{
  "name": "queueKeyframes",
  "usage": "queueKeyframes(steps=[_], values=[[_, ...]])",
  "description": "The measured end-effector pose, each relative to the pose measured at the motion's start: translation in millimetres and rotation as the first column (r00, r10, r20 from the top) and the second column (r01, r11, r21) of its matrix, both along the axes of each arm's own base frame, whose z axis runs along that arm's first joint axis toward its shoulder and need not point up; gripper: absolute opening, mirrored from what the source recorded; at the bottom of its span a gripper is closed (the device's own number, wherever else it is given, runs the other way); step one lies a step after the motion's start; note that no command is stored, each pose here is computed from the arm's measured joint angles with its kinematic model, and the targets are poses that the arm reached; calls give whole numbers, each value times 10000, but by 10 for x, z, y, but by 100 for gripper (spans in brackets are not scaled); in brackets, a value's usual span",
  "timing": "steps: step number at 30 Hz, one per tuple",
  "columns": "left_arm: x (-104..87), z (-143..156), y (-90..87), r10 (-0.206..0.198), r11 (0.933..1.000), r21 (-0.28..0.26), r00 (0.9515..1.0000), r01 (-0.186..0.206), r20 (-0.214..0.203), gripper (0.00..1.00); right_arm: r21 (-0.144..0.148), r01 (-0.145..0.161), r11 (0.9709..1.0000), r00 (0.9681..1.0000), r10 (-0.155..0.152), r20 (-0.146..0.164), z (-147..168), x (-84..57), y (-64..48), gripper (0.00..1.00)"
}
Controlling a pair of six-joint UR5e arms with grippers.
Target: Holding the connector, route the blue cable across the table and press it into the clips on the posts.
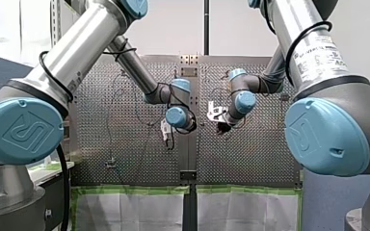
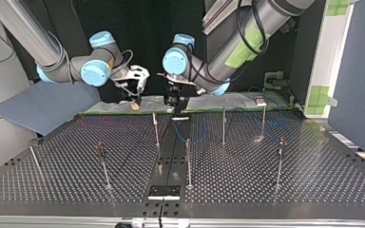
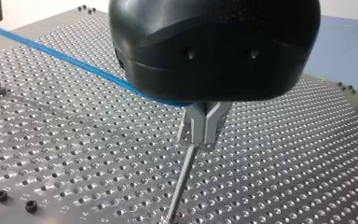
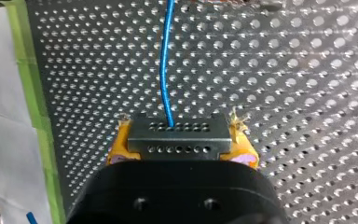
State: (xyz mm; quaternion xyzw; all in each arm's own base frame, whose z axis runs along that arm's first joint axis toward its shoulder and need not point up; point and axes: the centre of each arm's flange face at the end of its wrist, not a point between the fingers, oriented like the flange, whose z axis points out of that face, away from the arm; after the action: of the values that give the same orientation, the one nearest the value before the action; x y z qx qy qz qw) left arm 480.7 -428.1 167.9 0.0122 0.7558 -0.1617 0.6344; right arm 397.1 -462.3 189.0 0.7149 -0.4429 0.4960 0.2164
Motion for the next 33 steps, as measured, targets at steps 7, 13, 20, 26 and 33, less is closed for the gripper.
queueKeyframes(steps=[7, 13, 20, 26, 33], values=[[101, -177, -1, 41, 9999, 165, 9995, -36, -305, 0, -138, -94, 9999, 9992, 99, 381, 113, -28, -159, 0], [221, -235, -26, 41, 9999, 94, 9998, -39, -216, 0, -174, -197, 9997, 9971, 209, 726, 129, -84, -252, 0], [358, -136, -46, 10, 10000, -80, 10000, -10, 15, 0, -234, -149, 9996, 9960, 168, 874, 133, -163, -347, 0], [478, -262, -67, -40, 10000, 8, 9998, 40, -175, 0, -285, -81, 9996, 9958, 106, 910, 129, -185, -438, 0], [694, -210, -50, 134, 9998, -144, 9999, -134, 25, 0, -315, 72, 9995, 9956, -42, 941, 112, -234, -538, 0]])
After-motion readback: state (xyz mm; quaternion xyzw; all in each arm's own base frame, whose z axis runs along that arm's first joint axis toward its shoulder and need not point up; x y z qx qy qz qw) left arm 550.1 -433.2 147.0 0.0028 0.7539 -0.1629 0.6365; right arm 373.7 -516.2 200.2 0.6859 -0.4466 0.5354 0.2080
